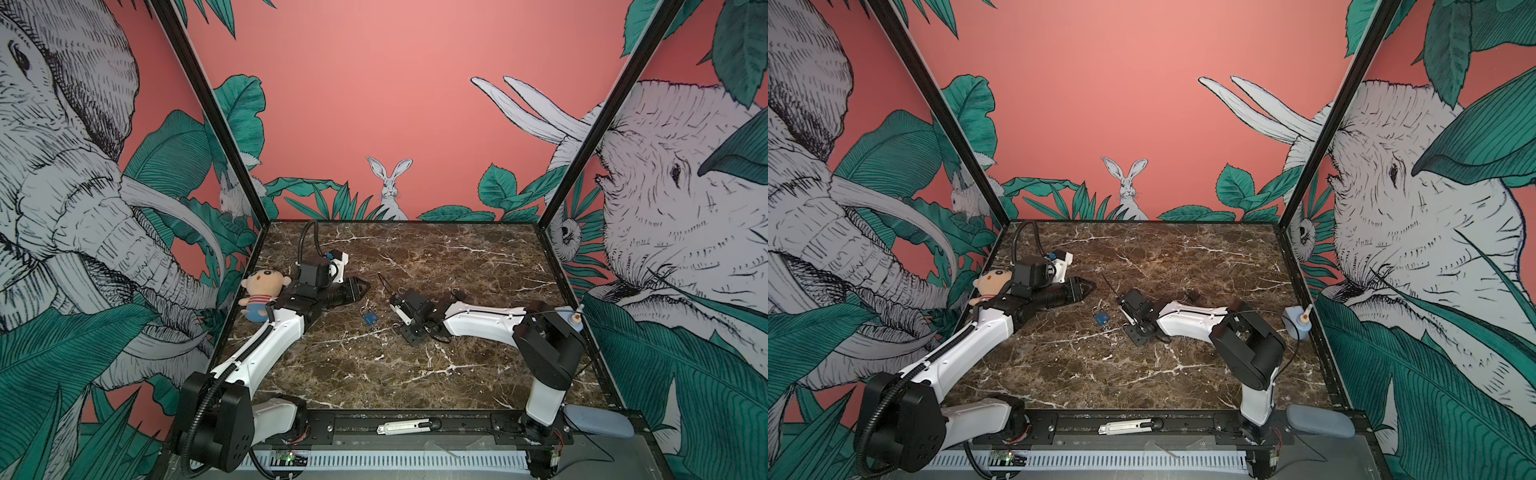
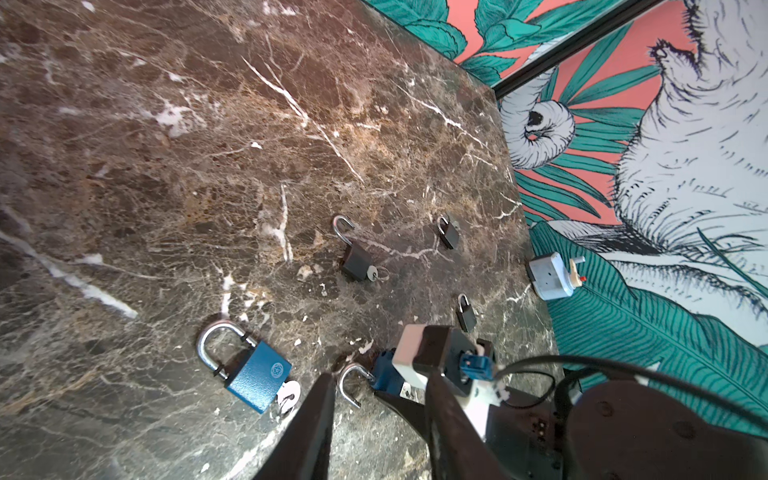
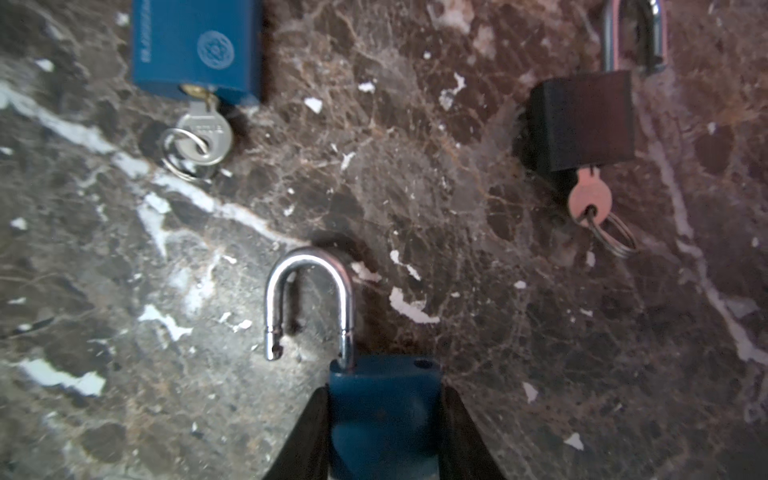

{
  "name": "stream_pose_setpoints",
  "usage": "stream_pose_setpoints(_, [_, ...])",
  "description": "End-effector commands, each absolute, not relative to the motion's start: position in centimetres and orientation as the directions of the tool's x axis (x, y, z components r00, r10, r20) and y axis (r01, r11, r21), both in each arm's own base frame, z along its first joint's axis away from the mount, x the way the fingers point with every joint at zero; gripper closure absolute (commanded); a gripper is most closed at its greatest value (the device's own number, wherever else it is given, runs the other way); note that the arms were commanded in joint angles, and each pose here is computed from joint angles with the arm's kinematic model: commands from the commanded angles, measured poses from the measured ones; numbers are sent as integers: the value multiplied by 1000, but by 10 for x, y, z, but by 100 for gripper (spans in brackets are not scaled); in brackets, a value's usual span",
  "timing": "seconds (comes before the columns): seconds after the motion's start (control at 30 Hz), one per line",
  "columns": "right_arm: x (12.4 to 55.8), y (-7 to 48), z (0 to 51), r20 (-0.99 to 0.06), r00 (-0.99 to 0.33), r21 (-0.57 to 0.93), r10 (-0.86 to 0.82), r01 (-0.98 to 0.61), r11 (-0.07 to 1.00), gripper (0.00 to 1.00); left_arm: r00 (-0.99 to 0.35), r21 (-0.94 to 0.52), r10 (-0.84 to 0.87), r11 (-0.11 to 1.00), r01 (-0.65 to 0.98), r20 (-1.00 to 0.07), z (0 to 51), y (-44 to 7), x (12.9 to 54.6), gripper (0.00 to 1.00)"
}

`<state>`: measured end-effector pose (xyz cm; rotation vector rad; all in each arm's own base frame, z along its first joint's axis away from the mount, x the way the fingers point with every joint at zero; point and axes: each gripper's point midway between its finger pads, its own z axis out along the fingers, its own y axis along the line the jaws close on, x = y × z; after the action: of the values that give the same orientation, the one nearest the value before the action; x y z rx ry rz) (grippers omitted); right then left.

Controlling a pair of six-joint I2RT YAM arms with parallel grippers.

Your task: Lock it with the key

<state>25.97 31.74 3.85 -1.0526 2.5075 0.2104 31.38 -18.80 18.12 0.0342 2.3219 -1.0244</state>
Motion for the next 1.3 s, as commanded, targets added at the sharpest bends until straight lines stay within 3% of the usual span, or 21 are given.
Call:
stream_pose_setpoints(0.0, [263,328,81,-520,-609,24,-599,-712,702,92,-837,-678,-179,683,272,-517,176,-191,308,62])
stream_pose_setpoints(0.67, [276,305,192,-702,-586,160,-404,-683,713,94,-842,-773,-20,407,486,-540,203,-268,278,58])
stream_pose_setpoints(1.0, [272,306,201,-715,-589,191,-376,-682,706,95,-842,-775,-12,399,490,-539,201,-283,287,58])
stream_pose_setpoints(1.27, [271,305,203,-720,-586,189,-373,-682,706,96,-840,-778,-2,378,502,-542,204,-289,286,63])
